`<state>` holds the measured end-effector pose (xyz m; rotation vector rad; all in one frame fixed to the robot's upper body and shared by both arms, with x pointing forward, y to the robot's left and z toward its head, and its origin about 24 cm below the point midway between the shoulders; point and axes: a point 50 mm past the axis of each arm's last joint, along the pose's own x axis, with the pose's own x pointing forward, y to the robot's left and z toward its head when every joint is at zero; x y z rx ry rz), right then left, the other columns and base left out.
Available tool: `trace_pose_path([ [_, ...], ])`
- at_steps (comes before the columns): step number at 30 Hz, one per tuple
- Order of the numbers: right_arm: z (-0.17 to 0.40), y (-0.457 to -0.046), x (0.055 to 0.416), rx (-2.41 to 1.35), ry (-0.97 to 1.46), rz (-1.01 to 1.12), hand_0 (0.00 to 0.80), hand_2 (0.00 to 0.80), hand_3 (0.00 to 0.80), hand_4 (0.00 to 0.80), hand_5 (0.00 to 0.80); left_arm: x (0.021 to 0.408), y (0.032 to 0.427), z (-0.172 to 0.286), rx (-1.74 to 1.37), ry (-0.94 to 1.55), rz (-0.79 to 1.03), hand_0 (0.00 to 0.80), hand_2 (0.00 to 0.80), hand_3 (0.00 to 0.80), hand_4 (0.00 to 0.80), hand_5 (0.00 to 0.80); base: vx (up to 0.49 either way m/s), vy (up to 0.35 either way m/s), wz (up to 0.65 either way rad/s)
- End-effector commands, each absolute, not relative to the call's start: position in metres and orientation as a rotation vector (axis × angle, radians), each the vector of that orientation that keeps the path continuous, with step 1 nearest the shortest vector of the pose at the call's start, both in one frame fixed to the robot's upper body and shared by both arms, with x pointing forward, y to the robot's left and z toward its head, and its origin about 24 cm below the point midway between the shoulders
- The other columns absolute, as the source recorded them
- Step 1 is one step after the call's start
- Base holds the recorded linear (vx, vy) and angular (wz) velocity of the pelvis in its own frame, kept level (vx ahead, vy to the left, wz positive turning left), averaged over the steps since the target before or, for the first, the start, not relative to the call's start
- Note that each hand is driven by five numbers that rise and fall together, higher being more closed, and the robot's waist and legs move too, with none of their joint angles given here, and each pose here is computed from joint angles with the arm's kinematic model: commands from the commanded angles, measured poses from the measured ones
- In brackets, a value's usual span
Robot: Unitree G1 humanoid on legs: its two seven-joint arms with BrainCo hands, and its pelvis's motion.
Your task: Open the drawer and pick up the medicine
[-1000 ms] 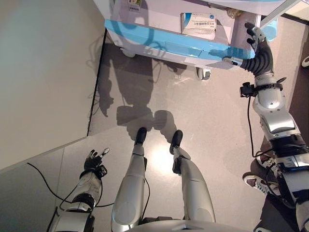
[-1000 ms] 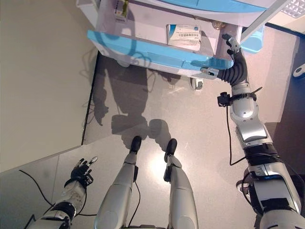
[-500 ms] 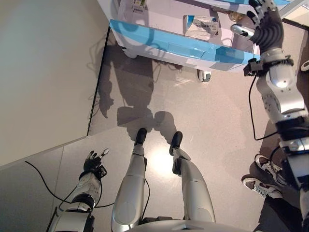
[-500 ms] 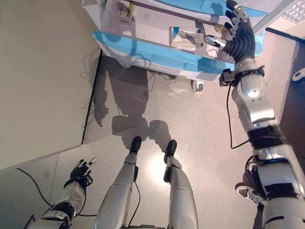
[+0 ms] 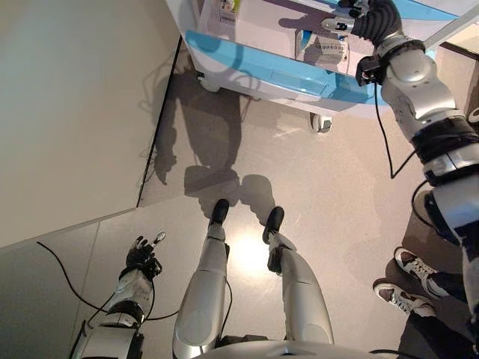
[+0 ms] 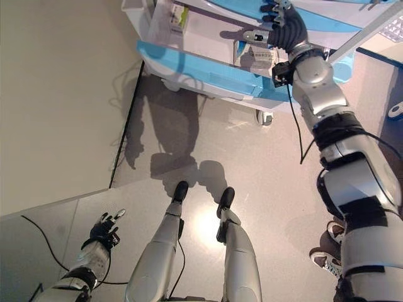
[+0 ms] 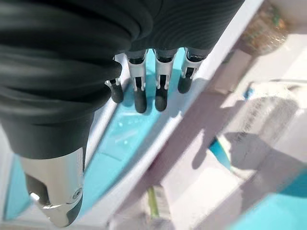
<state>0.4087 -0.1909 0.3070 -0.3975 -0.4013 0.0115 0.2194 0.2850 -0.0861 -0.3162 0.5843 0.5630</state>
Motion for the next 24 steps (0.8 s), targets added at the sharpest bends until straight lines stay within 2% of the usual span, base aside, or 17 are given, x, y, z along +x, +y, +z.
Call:
trace_pose_path([
  [1,0.316,-0.187,0.415,-0.489,-0.383,-0.044,0.000,0.000,0.000,0.000,0.000,0.210,0.304,-0.085,-0.293,0.599,0.621,0.000,0.000,0.000,0.000,0.000,0.011,-0.003,0.04],
  [13,0.283,-0.212,0.427,-0.664,-0.119,-0.163,0.000,0.000,0.000,0.000,0.000,0.217,0.309,-0.078,-0.265,0.591,0.596,0.000,0.000,0.000,0.000,0.000,0.003,-0.002,0.03],
  [24,0.283,-0.224,0.424,-0.744,-0.156,-0.271,0.000,0.000,0.000,0.000,0.000,0.216,0.302,-0.082,-0.246,0.601,0.583,0.000,0.000,0.000,0.000,0.000,0.000,0.000,0.00],
])
